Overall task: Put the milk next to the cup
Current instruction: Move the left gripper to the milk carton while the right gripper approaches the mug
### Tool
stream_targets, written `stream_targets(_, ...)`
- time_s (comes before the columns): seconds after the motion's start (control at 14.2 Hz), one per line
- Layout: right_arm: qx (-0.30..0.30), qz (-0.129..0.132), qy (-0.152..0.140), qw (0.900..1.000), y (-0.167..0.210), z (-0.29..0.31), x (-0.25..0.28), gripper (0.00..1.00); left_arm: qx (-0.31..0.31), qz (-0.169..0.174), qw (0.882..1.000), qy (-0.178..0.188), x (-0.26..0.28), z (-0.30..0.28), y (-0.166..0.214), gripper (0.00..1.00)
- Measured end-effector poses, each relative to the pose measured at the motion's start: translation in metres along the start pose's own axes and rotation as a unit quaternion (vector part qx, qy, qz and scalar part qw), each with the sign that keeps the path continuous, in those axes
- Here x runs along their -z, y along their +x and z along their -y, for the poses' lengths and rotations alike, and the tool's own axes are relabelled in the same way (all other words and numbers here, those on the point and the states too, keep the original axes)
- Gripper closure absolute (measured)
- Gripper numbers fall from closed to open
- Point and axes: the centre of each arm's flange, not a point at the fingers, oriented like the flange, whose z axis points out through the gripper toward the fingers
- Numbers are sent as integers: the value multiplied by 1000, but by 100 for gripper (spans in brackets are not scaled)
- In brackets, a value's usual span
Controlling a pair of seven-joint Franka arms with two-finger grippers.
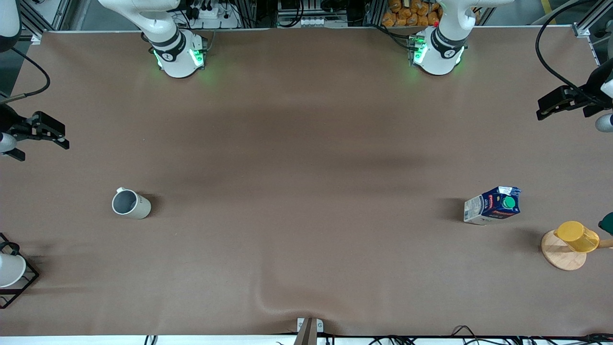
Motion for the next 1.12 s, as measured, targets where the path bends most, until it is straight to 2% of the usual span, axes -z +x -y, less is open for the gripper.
stream_targets(0.14,-2,2,1,1000,0,2,0,0,2,0,1000,0,0,2,0,0)
stream_targets(0.42,-55,14,6,998,-1,10,0,0,2,7,1000,8,-8,3,6,0)
stream_targets(0.56,-58,13,6,998,2,16,0,0,1,20,1000,11,-25,1,17,0)
stream_targets(0.7,-58,14,6,998,3,19,-1,0,0,18,1000,18,-54,0,40,0)
stream_targets(0.77,-59,23,9,998,5,18,-10,0,-1,15,1000,21,-72,-1,53,0)
stream_targets(0.84,-60,42,15,997,9,16,-30,0,-2,18,1000,21,-92,-1,64,0)
stream_targets(0.98,-68,85,25,994,23,4,-91,0,-8,27,999,22,-128,-4,82,0)
stream_targets(1.12,-78,112,31,990,30,-12,-138,0,-29,30,999,22,-154,-5,97,0)
